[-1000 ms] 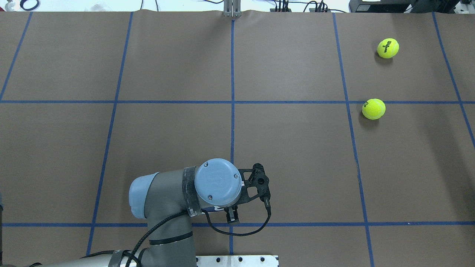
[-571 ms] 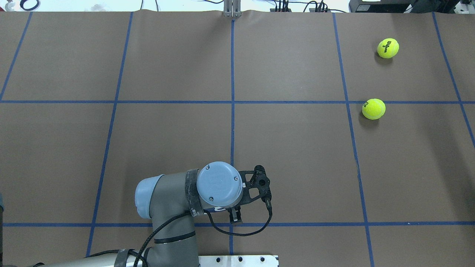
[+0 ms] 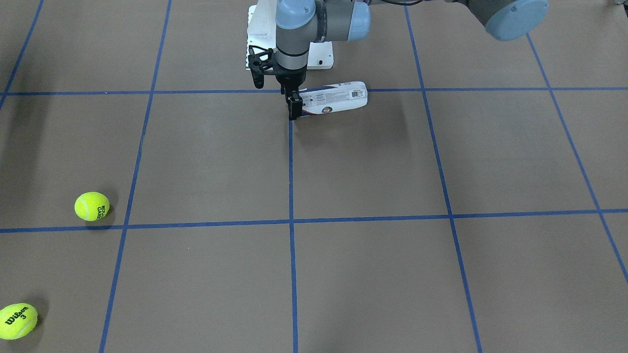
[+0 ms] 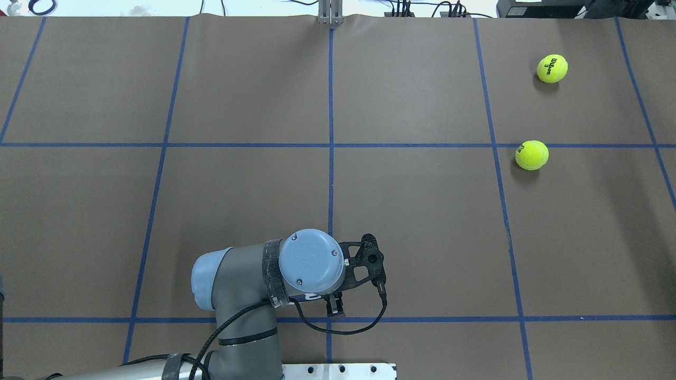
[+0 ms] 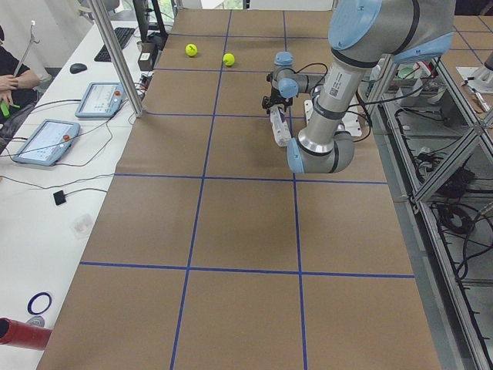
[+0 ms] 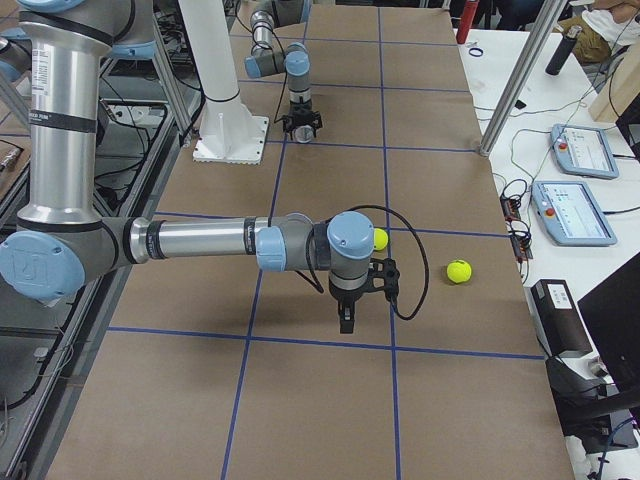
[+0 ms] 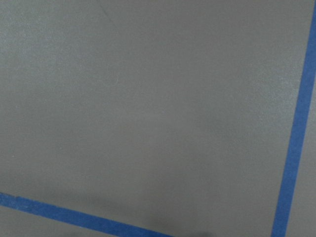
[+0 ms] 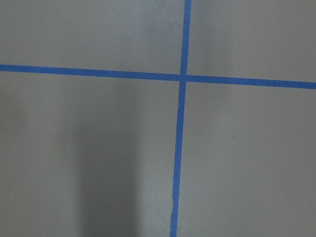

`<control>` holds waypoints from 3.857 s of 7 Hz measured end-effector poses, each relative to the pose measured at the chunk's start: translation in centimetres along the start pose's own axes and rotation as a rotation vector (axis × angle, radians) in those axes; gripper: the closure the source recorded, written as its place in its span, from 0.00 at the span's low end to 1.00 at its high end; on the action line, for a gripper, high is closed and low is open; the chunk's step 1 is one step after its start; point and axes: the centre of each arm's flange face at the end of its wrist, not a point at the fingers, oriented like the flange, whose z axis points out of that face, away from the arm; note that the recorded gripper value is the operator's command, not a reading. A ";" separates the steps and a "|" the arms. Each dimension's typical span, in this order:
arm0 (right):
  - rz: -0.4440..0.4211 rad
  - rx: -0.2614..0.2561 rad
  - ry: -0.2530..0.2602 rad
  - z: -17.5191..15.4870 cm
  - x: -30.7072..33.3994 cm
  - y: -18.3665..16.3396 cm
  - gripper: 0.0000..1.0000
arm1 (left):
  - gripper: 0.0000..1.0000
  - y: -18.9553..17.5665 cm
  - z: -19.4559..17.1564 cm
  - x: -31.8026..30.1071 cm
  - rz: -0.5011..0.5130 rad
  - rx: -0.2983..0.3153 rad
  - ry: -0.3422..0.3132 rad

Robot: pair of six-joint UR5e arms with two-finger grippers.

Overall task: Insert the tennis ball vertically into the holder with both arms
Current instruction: 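Close the left gripper around the can's body, then lift the can with the left gripper and swing it upright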

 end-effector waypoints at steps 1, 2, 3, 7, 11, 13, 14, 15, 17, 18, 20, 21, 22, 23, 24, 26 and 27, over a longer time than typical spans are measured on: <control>0.000 0.000 0.000 0.0 0.0 0.0 0.01 | 0.02 0.2 0.1 -0.1 0.000 -0.004 0.000; 0.000 0.000 0.000 0.0 0.0 0.0 0.00 | 0.02 0.4 0.2 -0.1 -0.001 -0.009 0.000; 0.000 0.000 0.000 0.0 0.0 0.0 0.00 | 0.02 0.6 0.4 -0.1 -0.003 -0.012 0.000; 0.000 0.000 0.000 0.0 0.0 0.0 0.01 | 0.66 0.5 -0.2 0.2 -0.004 -0.001 0.004; -0.004 0.004 0.000 -0.2 -0.2 0.0 0.01 | 0.74 -0.4 -11.0 -2.4 -0.031 0.197 -0.038; -0.005 0.005 -0.006 -0.3 -0.3 0.0 0.01 | 0.74 0.5 -20.3 -6.6 -0.116 0.369 -0.108; -0.006 0.005 -0.008 -0.3 -0.4 0.0 0.01 | 0.74 1.0 -24.2 -9.1 -0.181 0.483 -0.154; -0.006 0.006 -0.011 -0.3 -0.4 -0.1 0.01 | 0.74 1.3 -27.2 -11.3 -0.253 0.621 -0.217; -0.009 0.009 -0.013 -0.4 -0.5 -0.3 0.00 | 0.74 0.8 -28.6 -14.0 -0.389 0.875 -0.324; -0.013 0.013 -0.014 -0.6 -0.7 -0.5 0.01 | 0.74 0.5 -27.0 -15.5 -0.446 0.984 -0.351; -0.021 0.022 -0.015 -1.0 -1.2 -1.0 0.01 | 0.74 0.9 -22.1 -18.3 -0.522 1.227 -0.367; -0.027 0.029 -0.016 -1.3 -1.4 -1.4 0.01 | 0.74 1.8 -20.1 -19.2 -0.533 1.332 -0.349; -0.032 0.034 -0.018 -1.5 -1.7 -1.7 0.01 | 0.74 3.3 -17.7 -20.0 -0.533 1.406 -0.329; -0.035 0.037 -0.018 -1.6 -1.8 -1.8 0.01 | 0.74 5.8 -14.5 -20.8 -0.529 1.439 -0.320; -0.036 0.037 -0.018 -1.7 -1.8 -1.8 0.00 | 0.74 8.8 -10.9 -21.8 -0.523 1.454 -0.319; -0.036 0.038 -0.019 -1.7 -1.9 -1.8 0.01 | 0.74 11.9 -7.2 -22.7 -0.507 1.472 -0.325; -0.036 0.038 -0.019 -1.7 -1.9 -1.8 0.00 | 0.74 12.2 -6.7 -22.8 -0.502 1.476 -0.326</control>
